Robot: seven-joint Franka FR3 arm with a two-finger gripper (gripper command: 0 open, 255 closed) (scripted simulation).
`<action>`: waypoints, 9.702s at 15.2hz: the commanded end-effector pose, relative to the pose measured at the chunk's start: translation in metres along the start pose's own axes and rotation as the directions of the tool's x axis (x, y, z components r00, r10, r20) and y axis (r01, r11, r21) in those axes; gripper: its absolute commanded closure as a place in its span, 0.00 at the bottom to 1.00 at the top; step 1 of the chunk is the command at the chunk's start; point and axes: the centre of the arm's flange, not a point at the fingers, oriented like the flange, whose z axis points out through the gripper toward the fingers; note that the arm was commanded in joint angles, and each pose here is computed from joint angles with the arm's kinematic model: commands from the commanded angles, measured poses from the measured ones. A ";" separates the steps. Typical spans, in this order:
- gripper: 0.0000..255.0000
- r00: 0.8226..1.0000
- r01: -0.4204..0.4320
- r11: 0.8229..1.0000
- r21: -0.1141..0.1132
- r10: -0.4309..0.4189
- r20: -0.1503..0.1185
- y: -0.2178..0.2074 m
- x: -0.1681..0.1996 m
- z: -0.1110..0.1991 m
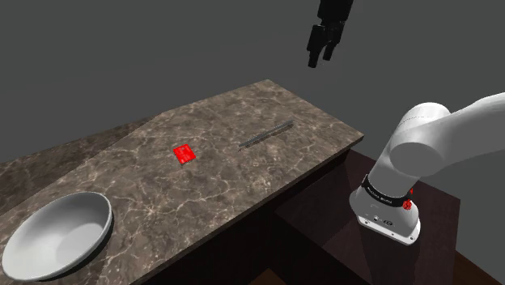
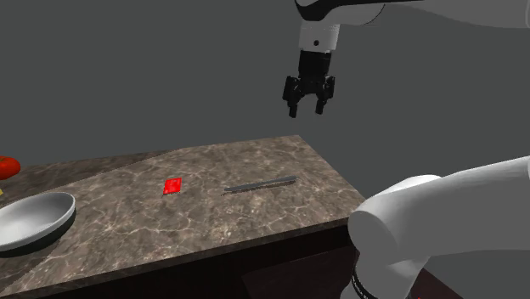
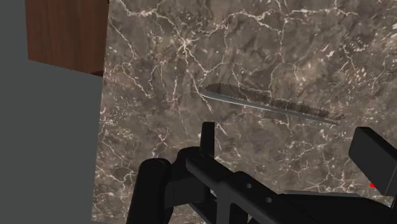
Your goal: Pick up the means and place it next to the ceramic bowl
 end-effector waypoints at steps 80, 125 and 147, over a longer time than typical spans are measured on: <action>1.00 0.237 0.970 0.241 0.020 -0.964 0.119 -0.118 0.117 0.101; 1.00 0.237 0.970 0.241 0.020 -0.964 0.119 -0.457 0.179 0.219; 0.00 0.237 0.970 0.241 0.020 -0.964 0.119 -0.454 0.178 0.265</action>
